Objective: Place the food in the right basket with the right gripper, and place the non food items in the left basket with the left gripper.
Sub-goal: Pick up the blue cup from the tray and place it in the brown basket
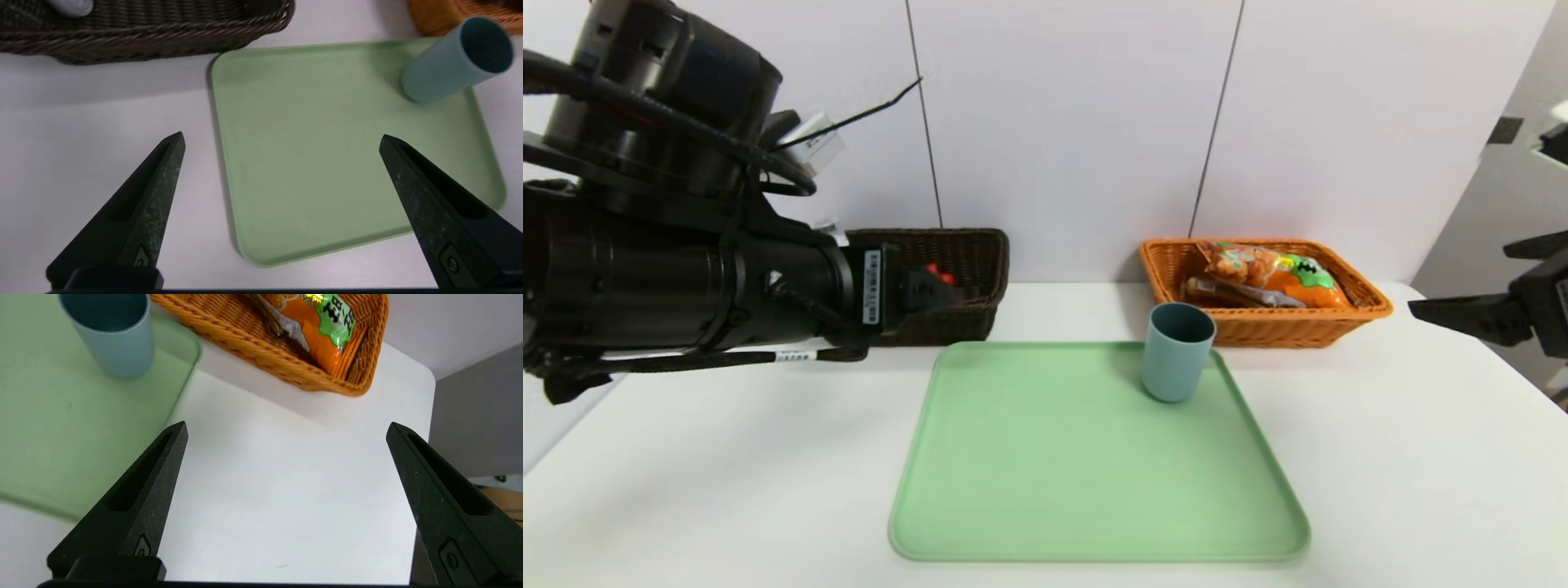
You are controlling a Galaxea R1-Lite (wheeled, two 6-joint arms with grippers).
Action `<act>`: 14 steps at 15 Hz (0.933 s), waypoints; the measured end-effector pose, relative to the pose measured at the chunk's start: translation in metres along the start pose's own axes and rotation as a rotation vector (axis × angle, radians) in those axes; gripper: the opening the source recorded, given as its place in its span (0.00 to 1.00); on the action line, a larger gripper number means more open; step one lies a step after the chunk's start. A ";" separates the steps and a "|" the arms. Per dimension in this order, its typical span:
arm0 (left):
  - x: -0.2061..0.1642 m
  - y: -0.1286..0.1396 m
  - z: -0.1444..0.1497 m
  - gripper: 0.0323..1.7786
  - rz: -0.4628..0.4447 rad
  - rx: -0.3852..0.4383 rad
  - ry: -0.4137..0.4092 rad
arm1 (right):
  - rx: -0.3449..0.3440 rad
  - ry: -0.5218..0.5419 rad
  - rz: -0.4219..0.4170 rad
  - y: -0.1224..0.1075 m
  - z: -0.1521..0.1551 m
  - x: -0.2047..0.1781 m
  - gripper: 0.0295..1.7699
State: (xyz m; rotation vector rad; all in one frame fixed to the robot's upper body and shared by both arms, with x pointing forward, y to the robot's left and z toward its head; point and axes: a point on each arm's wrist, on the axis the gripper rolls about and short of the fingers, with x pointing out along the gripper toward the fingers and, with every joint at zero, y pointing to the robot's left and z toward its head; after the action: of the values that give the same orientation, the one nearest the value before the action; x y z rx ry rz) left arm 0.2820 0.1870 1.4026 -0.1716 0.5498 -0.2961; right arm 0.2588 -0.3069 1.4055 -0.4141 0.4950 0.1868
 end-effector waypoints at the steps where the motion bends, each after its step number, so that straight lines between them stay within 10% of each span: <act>1: 0.003 -0.004 0.003 0.95 -0.075 -0.007 -0.016 | 0.016 -0.008 -0.003 0.002 -0.007 -0.009 0.95; 5: 0.026 -0.020 0.007 0.95 -0.354 0.055 -0.018 | 0.035 -0.045 -0.021 0.006 -0.026 -0.036 0.96; 14: 0.129 -0.033 -0.041 0.95 -0.532 0.364 -0.111 | 0.041 -0.058 -0.040 0.007 -0.037 -0.055 0.96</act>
State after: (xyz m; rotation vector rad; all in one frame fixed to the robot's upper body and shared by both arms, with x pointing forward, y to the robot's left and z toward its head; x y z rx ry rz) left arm 0.3576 0.1111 1.3132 0.0229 0.3242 -0.8914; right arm 0.1939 -0.3207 1.4005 -0.3777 0.4327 0.1492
